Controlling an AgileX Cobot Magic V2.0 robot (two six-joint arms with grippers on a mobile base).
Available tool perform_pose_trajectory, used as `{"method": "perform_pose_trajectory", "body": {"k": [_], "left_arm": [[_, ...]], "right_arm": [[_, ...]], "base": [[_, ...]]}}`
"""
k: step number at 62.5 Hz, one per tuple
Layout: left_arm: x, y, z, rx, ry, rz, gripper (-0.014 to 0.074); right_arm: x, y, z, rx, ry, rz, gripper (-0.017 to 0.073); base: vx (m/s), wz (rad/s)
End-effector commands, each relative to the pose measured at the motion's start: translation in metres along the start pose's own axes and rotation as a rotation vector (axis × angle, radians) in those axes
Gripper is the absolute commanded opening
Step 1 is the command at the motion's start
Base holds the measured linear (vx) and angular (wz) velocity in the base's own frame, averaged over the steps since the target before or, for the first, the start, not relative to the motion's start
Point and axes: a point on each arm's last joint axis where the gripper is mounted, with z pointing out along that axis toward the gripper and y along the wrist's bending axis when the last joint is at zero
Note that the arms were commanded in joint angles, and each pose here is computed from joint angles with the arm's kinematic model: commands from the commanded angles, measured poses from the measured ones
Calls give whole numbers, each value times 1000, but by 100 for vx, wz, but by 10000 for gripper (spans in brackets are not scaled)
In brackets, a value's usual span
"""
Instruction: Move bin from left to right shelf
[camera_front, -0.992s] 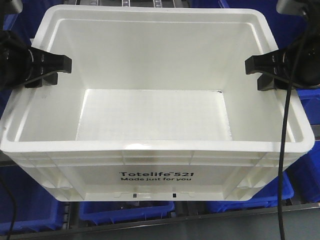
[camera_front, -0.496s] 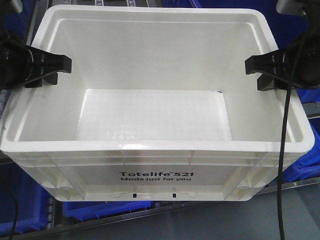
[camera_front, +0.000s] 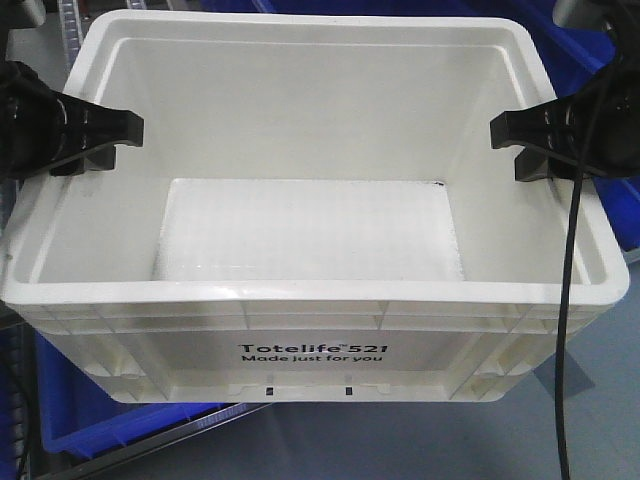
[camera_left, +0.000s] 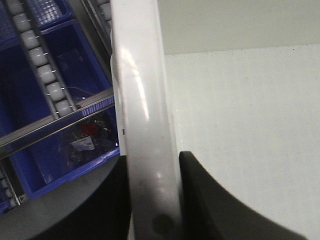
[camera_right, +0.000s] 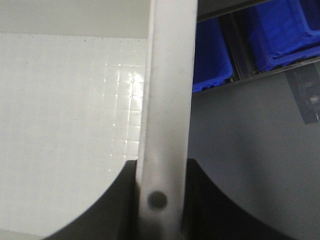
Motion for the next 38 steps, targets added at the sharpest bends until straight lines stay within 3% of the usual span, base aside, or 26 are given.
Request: {"method": "perform_pose_trajectory", "body": {"k": [1,38], "left_arm": [[-15,8,-31,-45,-186,83,56],[-15,8,-31,-45,-186,83,56]], "right_arm": [[-15,-12,-26,96,-186,-59,-8],[-15,-12,-26,96,-186,-59,-8]], "base": [[-10,-50],[-9,-51]]}}
